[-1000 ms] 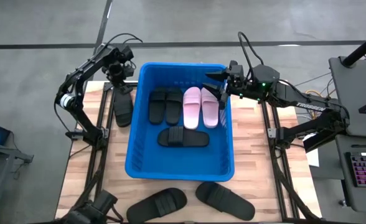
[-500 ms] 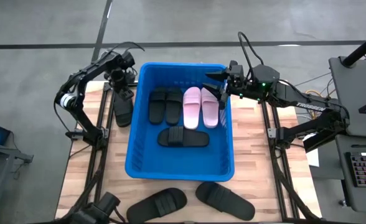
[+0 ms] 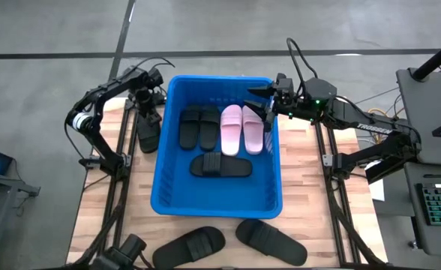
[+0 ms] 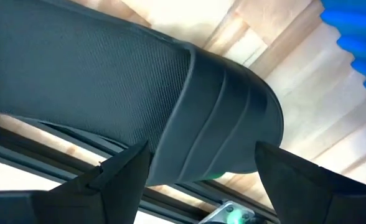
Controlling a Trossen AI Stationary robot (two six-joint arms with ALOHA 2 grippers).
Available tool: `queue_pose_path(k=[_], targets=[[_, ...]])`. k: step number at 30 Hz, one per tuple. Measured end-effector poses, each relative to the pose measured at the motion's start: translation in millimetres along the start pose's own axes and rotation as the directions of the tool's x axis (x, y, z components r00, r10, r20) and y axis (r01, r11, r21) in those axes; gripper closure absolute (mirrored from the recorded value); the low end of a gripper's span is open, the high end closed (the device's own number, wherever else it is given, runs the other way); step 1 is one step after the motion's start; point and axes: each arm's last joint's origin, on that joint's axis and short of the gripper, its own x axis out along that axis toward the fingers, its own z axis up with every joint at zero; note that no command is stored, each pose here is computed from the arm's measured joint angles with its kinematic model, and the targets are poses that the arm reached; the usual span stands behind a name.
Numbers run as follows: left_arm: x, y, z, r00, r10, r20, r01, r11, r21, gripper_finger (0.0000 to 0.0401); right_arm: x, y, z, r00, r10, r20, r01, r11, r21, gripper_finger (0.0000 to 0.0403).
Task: Pick and place slides into bin
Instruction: Put the black slide into the blue bin
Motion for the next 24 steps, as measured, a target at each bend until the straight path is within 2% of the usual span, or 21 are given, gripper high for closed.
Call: queue_pose_path(k=[24], targets=[[5.2,-0.2,0.3,1.0,-0.009,0.006,0.009,1.0,0.006,0.0125,0.1,-0.2,-1.6,1.0,-0.002,-0.016,0.002,1.0,0.01,0.0179]])
